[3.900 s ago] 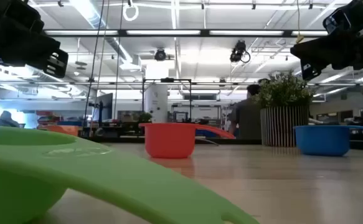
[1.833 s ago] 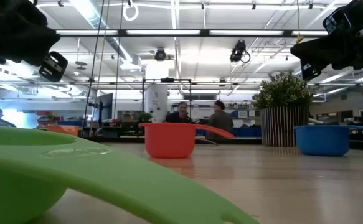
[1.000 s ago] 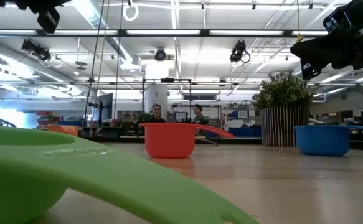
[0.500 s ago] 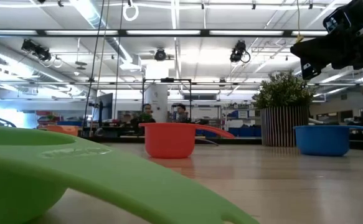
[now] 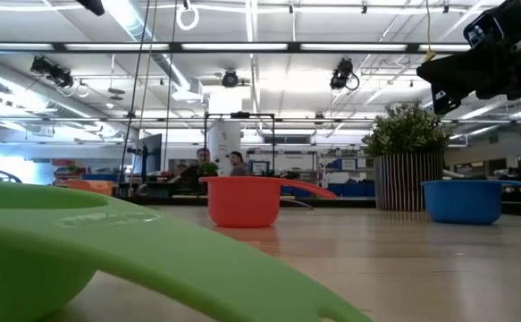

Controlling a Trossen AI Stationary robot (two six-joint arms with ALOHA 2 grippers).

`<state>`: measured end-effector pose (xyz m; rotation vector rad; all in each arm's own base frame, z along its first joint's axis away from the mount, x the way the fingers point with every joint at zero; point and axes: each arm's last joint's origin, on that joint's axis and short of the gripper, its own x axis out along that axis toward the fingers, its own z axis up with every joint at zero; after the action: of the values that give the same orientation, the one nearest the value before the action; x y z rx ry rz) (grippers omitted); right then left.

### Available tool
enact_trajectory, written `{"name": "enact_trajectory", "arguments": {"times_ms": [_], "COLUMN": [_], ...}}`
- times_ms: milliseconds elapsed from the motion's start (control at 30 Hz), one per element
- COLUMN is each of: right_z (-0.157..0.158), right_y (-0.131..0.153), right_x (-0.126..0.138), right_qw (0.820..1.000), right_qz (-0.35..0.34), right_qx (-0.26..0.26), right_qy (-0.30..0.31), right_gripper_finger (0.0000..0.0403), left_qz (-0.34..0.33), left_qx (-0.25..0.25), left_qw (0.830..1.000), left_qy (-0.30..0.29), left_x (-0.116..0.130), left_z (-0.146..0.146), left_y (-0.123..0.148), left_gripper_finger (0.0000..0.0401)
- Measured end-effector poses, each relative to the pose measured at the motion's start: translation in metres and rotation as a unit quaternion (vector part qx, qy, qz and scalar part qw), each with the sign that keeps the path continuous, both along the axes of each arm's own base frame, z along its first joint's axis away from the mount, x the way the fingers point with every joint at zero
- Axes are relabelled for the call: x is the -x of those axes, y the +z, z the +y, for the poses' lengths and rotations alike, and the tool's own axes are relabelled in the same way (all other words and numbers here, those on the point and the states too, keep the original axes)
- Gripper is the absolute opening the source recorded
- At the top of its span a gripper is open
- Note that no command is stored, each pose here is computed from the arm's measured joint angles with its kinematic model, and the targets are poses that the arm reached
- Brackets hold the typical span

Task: Nest measuring cups in basket
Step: Move the orange measuring cup to the top left of the table

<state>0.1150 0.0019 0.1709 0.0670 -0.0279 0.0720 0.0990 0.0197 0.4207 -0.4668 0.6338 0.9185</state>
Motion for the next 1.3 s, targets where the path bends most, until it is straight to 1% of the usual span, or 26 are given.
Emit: {"name": "enact_trajectory", "arguments": {"times_ms": [133,333,467,633,800,933,1100,1300], "right_z": [0.000,0.000,0.000,0.000,0.000,0.000,0.000,0.000], "right_y": [0.000,0.000,0.000,0.000,0.000,0.000,0.000,0.000], "right_x": [0.000,0.000,0.000,0.000,0.000,0.000,0.000,0.000], "right_qw": [1.000,1.000,1.000,1.000,1.000,1.000,1.000,1.000], "right_qz": [0.000,0.000,0.000,0.000,0.000,0.000,0.000,0.000], "right_qx": [0.000,0.000,0.000,0.000,0.000,0.000,0.000,0.000], "right_qy": [0.000,0.000,0.000,0.000,0.000,0.000,0.000,0.000], "right_gripper_finger": [0.0041,0.0041,0.0041,0.0041,0.0041,0.0041,0.0041,0.0041], "left_qz": [0.022,0.038,0.051,0.081,0.112,0.129,0.154,0.181], "left_qx": [0.004,0.013,0.034,0.070,0.094,0.133,0.149,0.220], "left_qw": [0.999,0.994,0.989,0.977,0.960,0.950,0.945,0.922], "left_qy": [0.032,0.098,0.136,0.186,0.240,0.251,0.247,0.262], "left_x": [0.002,0.000,-0.005,-0.018,-0.031,-0.044,-0.061,-0.073], "left_z": [0.005,0.018,0.029,0.052,0.077,0.100,0.130,0.160], "left_y": [-0.003,-0.006,-0.009,-0.018,-0.029,-0.041,-0.057,-0.084], "left_gripper_finger": [0.0052,0.0085,0.0103,0.0114,0.0114,0.0114,0.0114,0.0114]}}
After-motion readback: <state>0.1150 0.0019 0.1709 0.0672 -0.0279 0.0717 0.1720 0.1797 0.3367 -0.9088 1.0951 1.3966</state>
